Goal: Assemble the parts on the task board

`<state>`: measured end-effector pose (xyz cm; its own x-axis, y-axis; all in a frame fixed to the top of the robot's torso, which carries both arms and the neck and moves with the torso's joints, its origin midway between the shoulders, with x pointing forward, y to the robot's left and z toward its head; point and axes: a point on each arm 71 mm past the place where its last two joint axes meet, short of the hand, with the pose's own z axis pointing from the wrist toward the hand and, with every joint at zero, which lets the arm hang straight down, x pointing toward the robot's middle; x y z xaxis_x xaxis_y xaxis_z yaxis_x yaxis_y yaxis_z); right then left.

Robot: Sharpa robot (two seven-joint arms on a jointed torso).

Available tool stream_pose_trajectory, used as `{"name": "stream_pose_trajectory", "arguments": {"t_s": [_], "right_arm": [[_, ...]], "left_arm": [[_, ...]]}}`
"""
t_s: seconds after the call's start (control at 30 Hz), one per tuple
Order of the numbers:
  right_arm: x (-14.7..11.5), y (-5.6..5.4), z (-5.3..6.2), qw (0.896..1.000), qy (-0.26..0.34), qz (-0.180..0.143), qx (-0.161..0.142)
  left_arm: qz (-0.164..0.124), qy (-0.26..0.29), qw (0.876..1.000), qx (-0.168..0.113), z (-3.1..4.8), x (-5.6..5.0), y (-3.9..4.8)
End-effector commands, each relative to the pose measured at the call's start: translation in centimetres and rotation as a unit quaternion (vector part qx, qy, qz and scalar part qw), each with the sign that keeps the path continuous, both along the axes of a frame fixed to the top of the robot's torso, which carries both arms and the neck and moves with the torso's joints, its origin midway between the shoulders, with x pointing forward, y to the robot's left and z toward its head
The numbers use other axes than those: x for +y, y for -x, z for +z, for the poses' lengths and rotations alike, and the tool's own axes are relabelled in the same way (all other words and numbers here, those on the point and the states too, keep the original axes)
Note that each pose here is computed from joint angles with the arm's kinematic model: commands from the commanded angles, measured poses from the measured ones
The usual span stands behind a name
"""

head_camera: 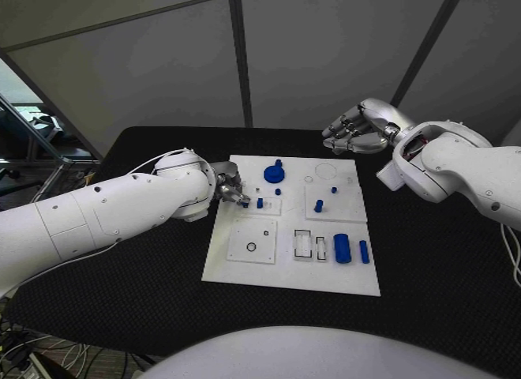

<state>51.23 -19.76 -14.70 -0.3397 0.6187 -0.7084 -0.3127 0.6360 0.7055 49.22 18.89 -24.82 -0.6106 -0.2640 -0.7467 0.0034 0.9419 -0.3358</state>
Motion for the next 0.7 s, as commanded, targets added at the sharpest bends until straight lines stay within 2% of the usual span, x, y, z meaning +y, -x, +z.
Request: {"name": "stream_pose_trajectory", "arguments": {"t_s": [0.03, 0.7], "right_arm": [[0.09, 0.0, 0.16, 1.0, 0.0, 0.005, -0.003], [0.22, -0.04, 0.13, 1.0, 0.0, 0.007, -0.003]], "left_arm": [[-0.009, -0.014, 1.0, 0.019, -0.51, -0.07, 0.38], [-0.017, -0.017, 0.999, 0.025, -0.44, -0.08, 0.49]]}}
